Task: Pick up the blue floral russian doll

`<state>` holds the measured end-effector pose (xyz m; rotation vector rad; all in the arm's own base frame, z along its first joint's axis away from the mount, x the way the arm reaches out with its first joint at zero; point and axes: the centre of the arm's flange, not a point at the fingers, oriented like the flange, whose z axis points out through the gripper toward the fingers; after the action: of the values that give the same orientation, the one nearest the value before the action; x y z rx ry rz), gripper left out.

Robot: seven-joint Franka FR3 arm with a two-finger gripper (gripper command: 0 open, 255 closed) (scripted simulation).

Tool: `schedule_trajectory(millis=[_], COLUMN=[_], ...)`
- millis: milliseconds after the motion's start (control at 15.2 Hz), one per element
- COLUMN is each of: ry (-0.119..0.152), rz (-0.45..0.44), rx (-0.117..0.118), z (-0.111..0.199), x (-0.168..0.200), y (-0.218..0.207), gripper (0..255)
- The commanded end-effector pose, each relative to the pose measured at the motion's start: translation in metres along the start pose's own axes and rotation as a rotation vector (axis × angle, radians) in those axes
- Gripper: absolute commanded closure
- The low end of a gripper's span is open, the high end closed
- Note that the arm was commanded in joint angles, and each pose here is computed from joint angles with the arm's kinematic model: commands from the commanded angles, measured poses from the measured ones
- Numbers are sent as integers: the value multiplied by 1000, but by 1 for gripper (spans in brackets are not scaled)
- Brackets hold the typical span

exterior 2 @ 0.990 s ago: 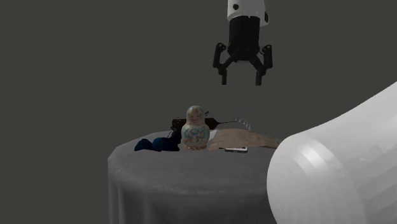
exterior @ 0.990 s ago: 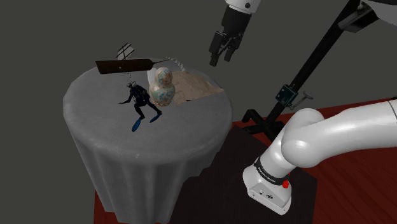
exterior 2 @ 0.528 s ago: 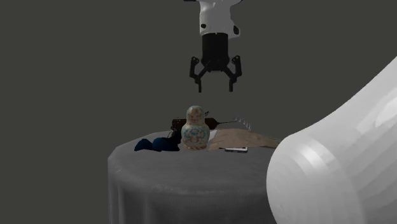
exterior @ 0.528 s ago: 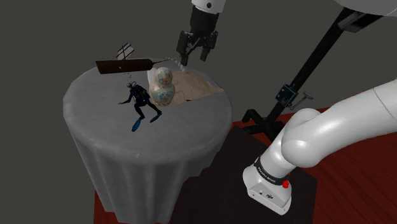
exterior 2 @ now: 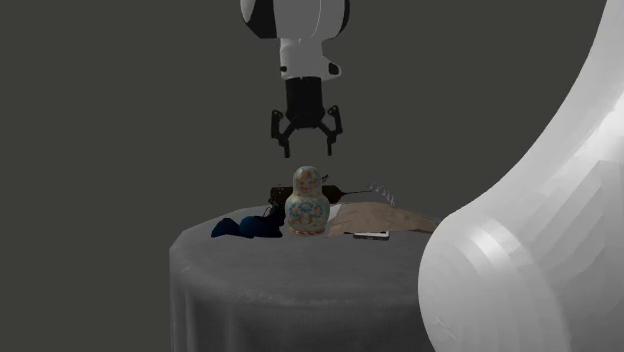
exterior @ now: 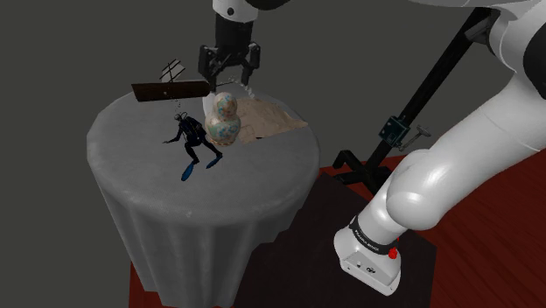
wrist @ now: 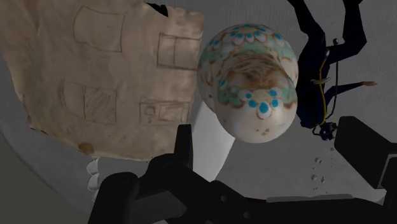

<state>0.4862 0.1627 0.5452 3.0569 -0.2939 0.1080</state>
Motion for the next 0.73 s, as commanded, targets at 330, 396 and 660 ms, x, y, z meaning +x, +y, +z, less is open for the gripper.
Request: schedule_trajectory(millis=[330, 396, 660], ry=[2, 2, 2], rz=[6, 6, 6], rx=[-2, -2, -2], z=[38, 38, 37], x=[0, 0, 0], y=[-6, -6, -6], gripper=[0, 0, 255])
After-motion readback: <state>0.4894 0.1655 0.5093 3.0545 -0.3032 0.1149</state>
